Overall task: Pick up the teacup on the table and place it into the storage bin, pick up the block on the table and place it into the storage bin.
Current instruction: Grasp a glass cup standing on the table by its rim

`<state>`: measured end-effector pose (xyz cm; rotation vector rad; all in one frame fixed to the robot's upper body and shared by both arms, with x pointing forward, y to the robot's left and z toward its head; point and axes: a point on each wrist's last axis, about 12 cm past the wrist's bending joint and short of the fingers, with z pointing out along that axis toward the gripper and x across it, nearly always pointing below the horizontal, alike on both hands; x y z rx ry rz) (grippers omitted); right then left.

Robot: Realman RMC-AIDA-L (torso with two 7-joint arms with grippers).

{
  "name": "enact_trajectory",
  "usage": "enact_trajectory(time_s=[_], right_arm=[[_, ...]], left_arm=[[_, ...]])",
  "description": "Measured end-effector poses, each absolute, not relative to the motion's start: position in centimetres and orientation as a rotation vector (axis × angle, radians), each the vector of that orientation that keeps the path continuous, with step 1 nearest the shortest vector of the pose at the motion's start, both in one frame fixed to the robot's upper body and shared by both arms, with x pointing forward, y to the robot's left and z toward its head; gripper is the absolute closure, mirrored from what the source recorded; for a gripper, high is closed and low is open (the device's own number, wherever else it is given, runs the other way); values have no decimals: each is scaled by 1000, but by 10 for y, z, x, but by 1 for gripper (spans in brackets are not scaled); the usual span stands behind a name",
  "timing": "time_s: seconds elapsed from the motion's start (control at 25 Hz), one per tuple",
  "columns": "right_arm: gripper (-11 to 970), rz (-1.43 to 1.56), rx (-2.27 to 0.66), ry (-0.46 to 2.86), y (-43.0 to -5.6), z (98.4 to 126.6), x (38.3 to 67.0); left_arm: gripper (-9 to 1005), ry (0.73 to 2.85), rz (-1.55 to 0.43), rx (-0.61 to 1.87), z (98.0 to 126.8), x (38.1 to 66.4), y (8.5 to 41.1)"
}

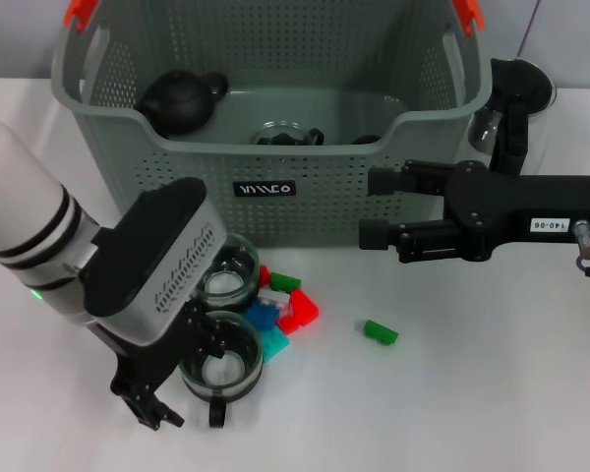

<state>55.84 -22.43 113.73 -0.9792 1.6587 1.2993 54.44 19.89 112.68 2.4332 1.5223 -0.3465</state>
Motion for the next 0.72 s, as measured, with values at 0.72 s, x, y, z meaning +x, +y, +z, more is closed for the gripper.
enact_trajectory(time_s=[0.72], right_arm=[[13,1295,-977,1664,-226,1138,559]], left_arm=[[228,1537,-383,2446,1119,546,193]])
